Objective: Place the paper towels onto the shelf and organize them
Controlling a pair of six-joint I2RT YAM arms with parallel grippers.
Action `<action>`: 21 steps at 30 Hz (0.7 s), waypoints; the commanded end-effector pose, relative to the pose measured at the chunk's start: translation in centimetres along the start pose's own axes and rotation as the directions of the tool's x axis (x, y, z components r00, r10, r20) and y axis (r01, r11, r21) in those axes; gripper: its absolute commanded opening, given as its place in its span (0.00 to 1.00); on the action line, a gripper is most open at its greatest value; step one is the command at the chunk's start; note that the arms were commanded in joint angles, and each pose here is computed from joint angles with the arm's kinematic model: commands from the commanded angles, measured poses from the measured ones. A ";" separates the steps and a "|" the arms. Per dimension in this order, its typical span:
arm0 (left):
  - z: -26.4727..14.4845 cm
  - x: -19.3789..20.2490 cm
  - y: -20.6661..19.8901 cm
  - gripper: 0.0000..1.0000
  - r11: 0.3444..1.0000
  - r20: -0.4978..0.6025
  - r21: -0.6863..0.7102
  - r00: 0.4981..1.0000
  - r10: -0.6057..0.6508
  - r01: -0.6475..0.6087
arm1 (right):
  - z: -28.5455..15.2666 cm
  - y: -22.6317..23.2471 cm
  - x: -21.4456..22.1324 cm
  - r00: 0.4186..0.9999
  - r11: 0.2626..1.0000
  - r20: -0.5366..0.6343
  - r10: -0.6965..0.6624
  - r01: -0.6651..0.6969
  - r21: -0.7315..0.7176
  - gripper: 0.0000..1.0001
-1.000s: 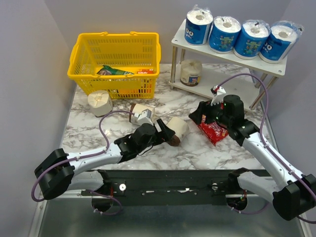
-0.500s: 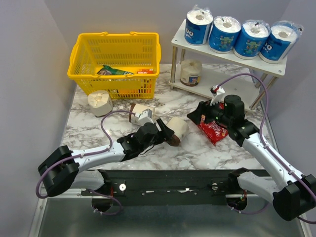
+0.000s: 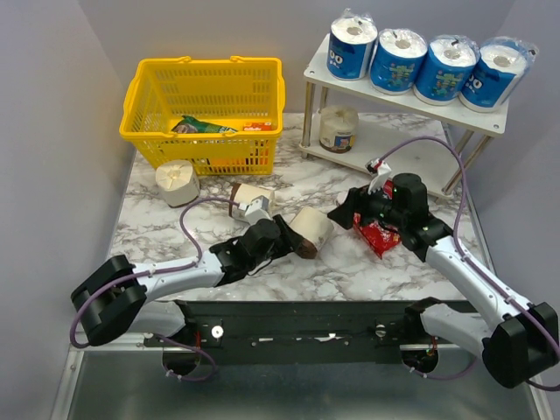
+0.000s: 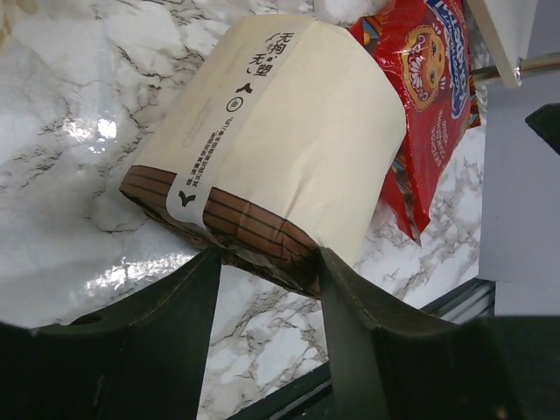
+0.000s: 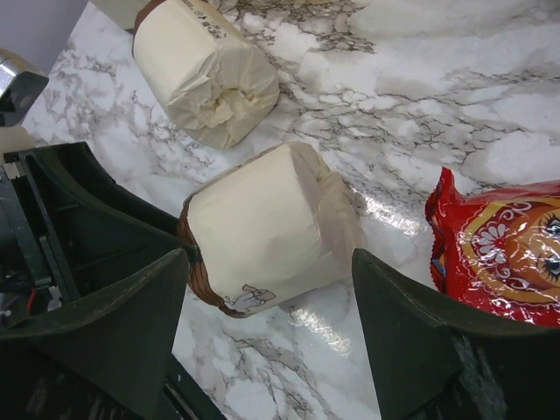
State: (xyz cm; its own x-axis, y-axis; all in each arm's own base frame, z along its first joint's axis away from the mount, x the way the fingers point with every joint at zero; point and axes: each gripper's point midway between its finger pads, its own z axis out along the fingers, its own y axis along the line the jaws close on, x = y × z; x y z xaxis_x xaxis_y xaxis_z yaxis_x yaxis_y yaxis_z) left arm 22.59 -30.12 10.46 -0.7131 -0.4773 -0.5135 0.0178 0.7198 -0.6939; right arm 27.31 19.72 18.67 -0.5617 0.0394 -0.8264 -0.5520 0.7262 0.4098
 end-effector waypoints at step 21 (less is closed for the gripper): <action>-1.9 -1.4 7.9 0.49 0.994 0.075 -0.103 0.996 0.055 -0.047 | 7.9 1.8 1.4 0.959 0.926 -0.271 -0.081 -0.028 -0.377 0.89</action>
State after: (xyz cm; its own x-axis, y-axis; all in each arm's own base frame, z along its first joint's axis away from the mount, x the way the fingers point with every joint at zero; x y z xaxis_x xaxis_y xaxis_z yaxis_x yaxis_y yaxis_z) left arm 22.97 -24.96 9.82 -0.6413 -0.5361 -0.5489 0.0180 0.7047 -0.7093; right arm 30.64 25.62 16.47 -0.6371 -0.1414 -0.7577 -0.7087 0.4941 0.5036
